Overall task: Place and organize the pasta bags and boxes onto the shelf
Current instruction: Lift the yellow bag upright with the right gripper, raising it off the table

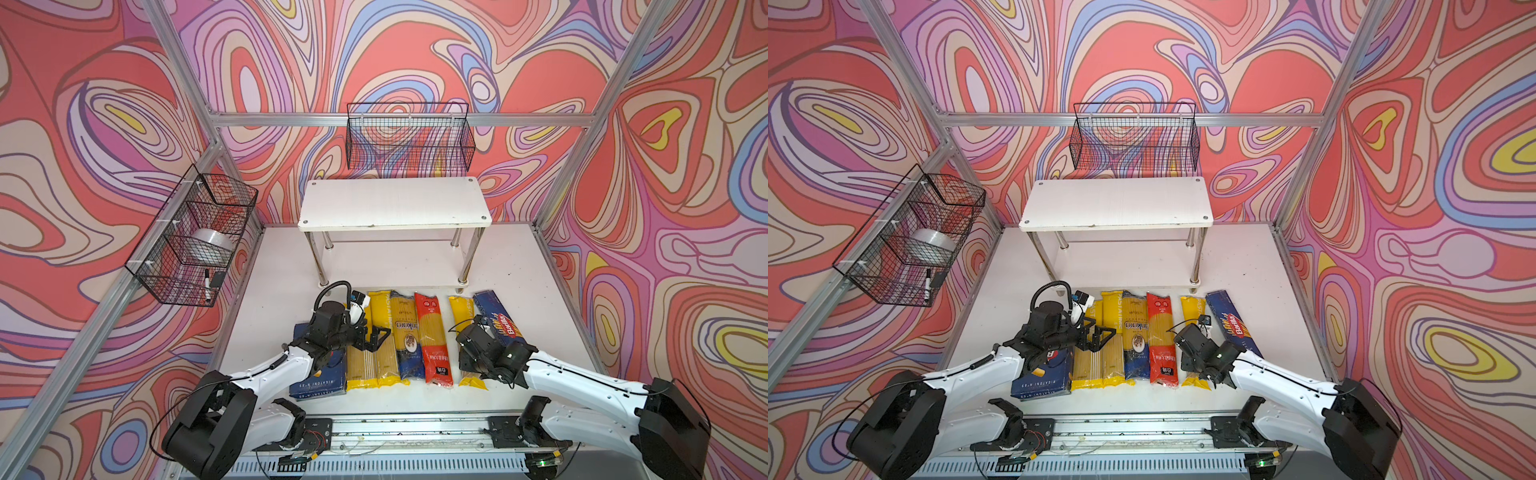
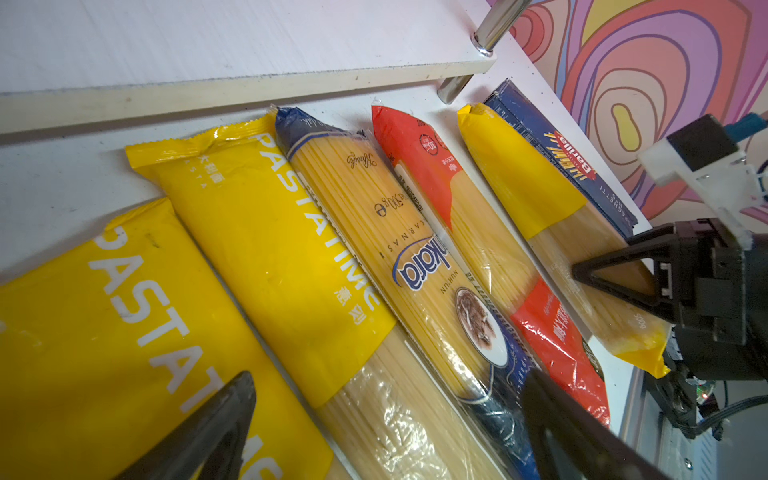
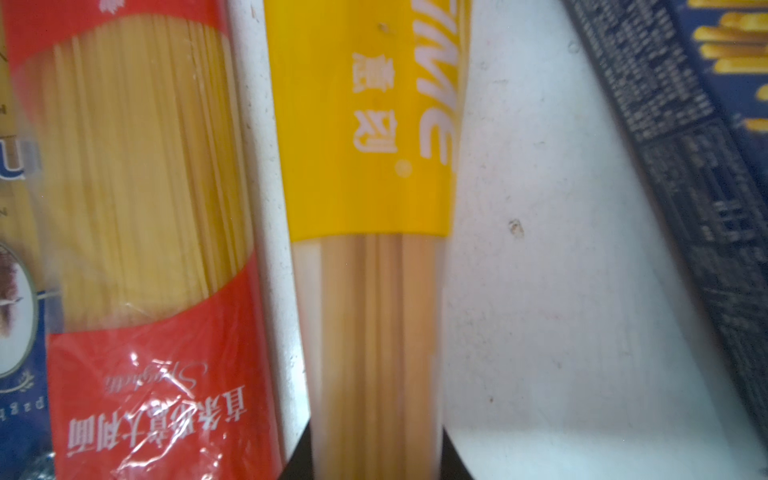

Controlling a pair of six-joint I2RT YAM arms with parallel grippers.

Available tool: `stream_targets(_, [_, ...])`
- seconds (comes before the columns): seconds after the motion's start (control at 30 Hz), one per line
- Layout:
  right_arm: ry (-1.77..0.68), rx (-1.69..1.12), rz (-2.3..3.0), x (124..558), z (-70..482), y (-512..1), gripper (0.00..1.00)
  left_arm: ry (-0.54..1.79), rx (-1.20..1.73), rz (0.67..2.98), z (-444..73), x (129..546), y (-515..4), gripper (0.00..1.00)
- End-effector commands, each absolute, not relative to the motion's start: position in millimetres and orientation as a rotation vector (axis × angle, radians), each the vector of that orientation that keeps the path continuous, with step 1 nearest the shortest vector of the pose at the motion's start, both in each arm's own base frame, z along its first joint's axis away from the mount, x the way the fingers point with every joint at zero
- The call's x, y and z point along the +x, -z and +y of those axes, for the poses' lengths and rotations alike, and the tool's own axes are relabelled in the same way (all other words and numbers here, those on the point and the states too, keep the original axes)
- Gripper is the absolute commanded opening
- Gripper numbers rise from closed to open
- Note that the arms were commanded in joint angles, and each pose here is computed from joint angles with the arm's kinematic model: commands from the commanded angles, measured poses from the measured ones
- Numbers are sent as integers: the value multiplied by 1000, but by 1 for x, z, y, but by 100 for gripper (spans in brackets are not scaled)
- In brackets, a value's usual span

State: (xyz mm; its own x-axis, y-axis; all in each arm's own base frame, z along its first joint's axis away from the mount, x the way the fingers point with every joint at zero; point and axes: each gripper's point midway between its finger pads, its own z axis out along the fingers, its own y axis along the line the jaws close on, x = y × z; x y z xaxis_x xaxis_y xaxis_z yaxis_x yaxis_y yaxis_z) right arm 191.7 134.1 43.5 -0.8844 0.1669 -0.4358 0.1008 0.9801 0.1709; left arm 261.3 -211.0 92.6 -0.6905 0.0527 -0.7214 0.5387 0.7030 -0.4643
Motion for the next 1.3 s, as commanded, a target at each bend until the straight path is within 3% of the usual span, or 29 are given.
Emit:
stream_targets(0.0, [-288, 188, 2547, 211, 148, -75, 4, 902, 458, 2171, -213, 262, -106, 100])
stream_targets(0.7, [-431, 118, 2427, 197, 139, -155, 2, 893, 448, 2164, -212, 263, -105, 100])
stream_targets(1.27, [-473, 64, 2399, 183, 130, -184, 2, 846, 442, 2157, -206, 263, -107, 100])
